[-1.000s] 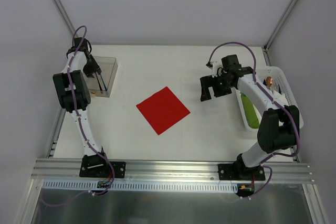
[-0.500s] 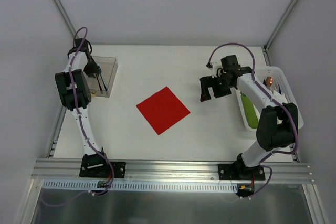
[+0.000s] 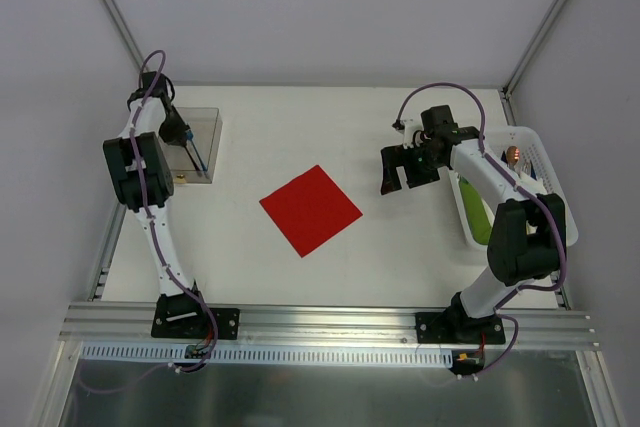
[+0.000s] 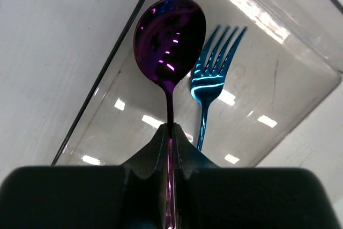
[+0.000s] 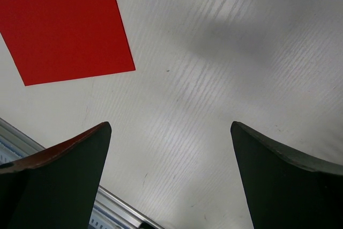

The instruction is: Place the utensils on the paper napkin and roll it up

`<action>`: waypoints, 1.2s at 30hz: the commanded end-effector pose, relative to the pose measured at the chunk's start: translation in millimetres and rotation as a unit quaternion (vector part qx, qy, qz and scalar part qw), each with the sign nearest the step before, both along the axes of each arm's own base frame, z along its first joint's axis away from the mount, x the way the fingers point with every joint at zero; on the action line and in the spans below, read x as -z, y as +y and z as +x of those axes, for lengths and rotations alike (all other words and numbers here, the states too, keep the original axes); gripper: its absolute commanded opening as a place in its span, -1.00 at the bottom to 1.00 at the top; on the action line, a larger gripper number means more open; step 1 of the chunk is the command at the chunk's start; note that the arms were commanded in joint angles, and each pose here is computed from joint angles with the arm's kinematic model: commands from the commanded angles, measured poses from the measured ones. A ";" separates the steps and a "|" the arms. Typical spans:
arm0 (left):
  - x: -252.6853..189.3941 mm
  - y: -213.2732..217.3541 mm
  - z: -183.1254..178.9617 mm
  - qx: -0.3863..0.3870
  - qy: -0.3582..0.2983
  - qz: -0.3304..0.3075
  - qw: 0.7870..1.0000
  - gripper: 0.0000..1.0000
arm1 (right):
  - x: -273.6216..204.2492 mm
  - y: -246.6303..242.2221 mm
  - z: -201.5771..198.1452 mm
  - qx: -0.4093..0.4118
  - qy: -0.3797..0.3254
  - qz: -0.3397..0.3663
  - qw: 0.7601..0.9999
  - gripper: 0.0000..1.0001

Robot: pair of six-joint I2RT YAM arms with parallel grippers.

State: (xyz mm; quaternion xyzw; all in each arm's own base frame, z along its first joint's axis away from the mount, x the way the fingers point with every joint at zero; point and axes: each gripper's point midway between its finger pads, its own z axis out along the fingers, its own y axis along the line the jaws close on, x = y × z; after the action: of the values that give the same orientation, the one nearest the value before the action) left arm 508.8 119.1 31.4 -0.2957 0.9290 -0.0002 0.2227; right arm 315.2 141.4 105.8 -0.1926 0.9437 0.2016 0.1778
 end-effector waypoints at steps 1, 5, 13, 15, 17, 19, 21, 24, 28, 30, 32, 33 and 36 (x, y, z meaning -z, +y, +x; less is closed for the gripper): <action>-88.8 -0.2 7.3 0.004 -0.082 0.011 0.997 -1.00 | -11.8 5.8 3.9 0.002 -0.009 0.021 1.000 0.98; -128.6 0.5 4.5 0.006 -0.116 0.025 0.993 -1.00 | -15.2 6.1 3.3 0.001 -0.013 0.024 1.000 0.98; -191.8 -37.3 -13.1 0.066 -0.172 0.016 0.983 -1.00 | -22.6 2.1 0.0 0.002 -0.026 0.027 0.999 0.98; -203.1 -84.7 -19.6 0.130 -0.181 0.010 0.975 -1.00 | -23.8 1.1 -0.8 0.004 -0.025 0.032 0.999 0.98; -207.5 -124.3 -27.6 0.175 -0.181 0.023 0.968 -1.00 | -24.5 -4.7 0.0 0.015 -0.024 0.036 0.999 0.98; -202.4 -184.6 -48.5 0.218 -0.170 0.029 0.961 -1.00 | -26.2 -10.8 0.5 0.027 -0.022 0.044 0.998 0.98; -182.3 -221.3 -72.7 0.213 -0.145 -0.009 0.966 -1.00 | -26.8 -14.8 -0.9 0.036 -0.020 0.051 0.998 0.98; -156.1 -284.5 -105.4 0.251 -0.111 -0.028 0.961 -1.00 | -29.3 -23.6 -2.2 0.051 -0.021 0.059 0.997 0.98; -111.5 -344.8 -141.5 0.298 -0.061 -0.038 0.952 -1.00 | -30.4 -31.3 -3.9 0.063 -0.020 0.067 0.996 0.98; -91.3 -367.9 -154.9 0.309 -0.038 -0.042 0.949 -1.00 | -32.0 -33.8 -3.4 0.068 -0.020 0.074 0.995 0.98; -80.7 -388.3 -165.9 0.321 -0.028 -0.042 0.946 -1.00 | -32.0 -36.2 -2.6 0.074 -0.018 0.077 0.994 0.98; -69.6 -392.3 -168.1 0.320 -0.016 -0.041 0.946 -1.00 | -32.9 -36.4 -2.5 0.076 -0.018 0.079 0.994 0.98; -52.0 -399.4 -173.1 0.310 0.002 -0.046 0.950 -1.00 | -32.3 -38.1 -1.5 0.081 -0.015 0.082 0.993 0.98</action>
State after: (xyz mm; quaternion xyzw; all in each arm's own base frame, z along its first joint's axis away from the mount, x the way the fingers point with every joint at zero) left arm 334.6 -276.1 94.3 0.0360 0.9723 -0.1180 0.1986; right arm 313.4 100.7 123.6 -0.1078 0.9415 0.2445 0.2053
